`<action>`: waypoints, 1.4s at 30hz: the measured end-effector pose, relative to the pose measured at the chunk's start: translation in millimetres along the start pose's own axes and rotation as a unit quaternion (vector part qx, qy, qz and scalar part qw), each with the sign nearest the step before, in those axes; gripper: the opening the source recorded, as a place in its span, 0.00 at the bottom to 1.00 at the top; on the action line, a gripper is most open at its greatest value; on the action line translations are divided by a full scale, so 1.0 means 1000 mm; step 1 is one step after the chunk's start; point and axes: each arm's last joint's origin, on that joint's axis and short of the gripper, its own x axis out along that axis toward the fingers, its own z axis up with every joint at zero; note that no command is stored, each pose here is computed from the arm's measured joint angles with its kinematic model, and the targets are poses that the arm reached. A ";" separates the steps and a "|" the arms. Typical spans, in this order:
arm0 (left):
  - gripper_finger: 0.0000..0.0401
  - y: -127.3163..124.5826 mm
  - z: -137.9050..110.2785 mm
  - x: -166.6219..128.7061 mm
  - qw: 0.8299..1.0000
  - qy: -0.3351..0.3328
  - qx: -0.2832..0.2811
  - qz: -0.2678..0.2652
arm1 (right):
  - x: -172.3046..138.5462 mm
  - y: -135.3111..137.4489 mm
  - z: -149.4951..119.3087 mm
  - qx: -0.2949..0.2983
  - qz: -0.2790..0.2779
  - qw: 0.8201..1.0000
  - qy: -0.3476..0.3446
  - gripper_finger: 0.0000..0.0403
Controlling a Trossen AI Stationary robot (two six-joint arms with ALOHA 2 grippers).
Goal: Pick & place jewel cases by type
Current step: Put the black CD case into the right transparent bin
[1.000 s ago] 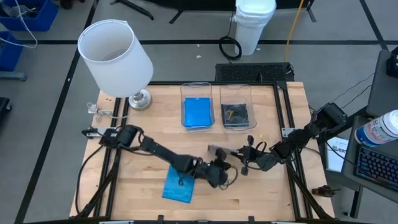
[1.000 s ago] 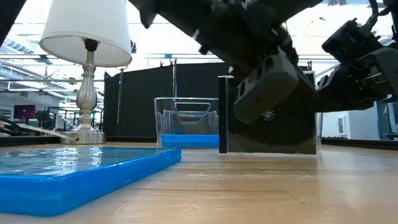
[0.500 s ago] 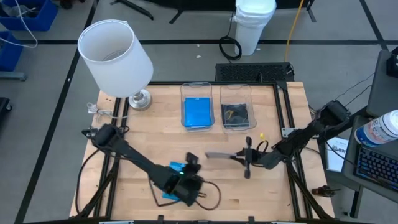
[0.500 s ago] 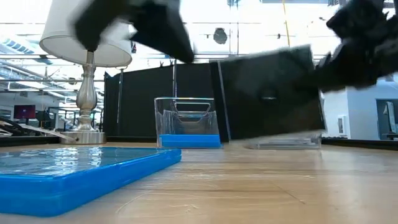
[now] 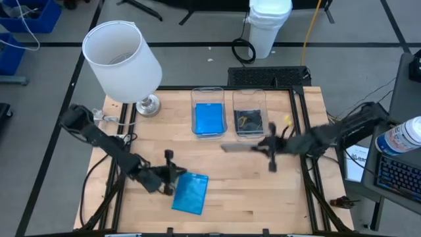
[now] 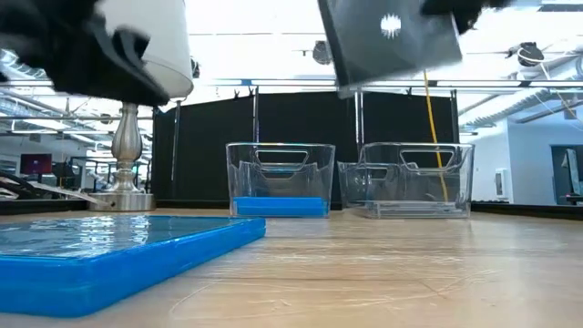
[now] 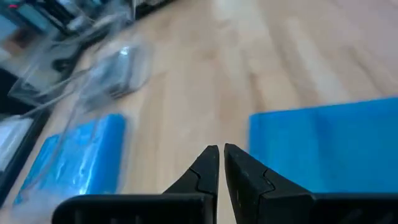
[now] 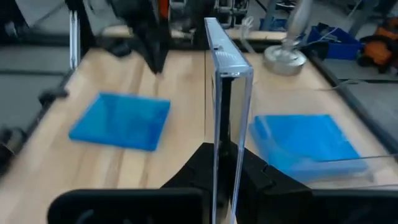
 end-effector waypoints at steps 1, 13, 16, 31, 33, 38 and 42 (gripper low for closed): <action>0.09 0.004 -0.009 -0.001 1.000 -0.009 -0.016 0.009 | -0.009 -0.009 0.011 0.010 0.004 1.000 -0.005 0.04; 0.09 0.031 -0.063 0.009 0.993 -0.017 -0.086 0.073 | -0.074 -0.105 0.083 0.193 -0.138 0.969 0.063 0.04; 0.09 0.033 -0.061 0.011 0.993 -0.022 -0.085 0.074 | -0.062 -0.126 0.079 0.251 -0.123 0.956 0.085 0.04; 0.09 0.034 -0.063 0.012 0.997 -0.013 -0.053 0.060 | 0.001 -0.215 0.018 0.409 -0.108 0.886 0.189 0.05; 0.09 0.033 -0.063 0.012 0.997 -0.012 -0.052 0.060 | 0.005 -0.220 0.008 0.425 -0.115 0.875 0.201 0.08; 0.09 0.032 -0.066 0.012 0.998 0.003 -0.040 0.038 | 0.020 -0.225 -0.024 0.470 -0.108 0.851 0.209 0.08; 0.09 0.032 -0.069 0.012 0.998 0.014 -0.039 0.036 | 0.033 -0.225 -0.047 0.490 -0.080 0.847 0.190 0.04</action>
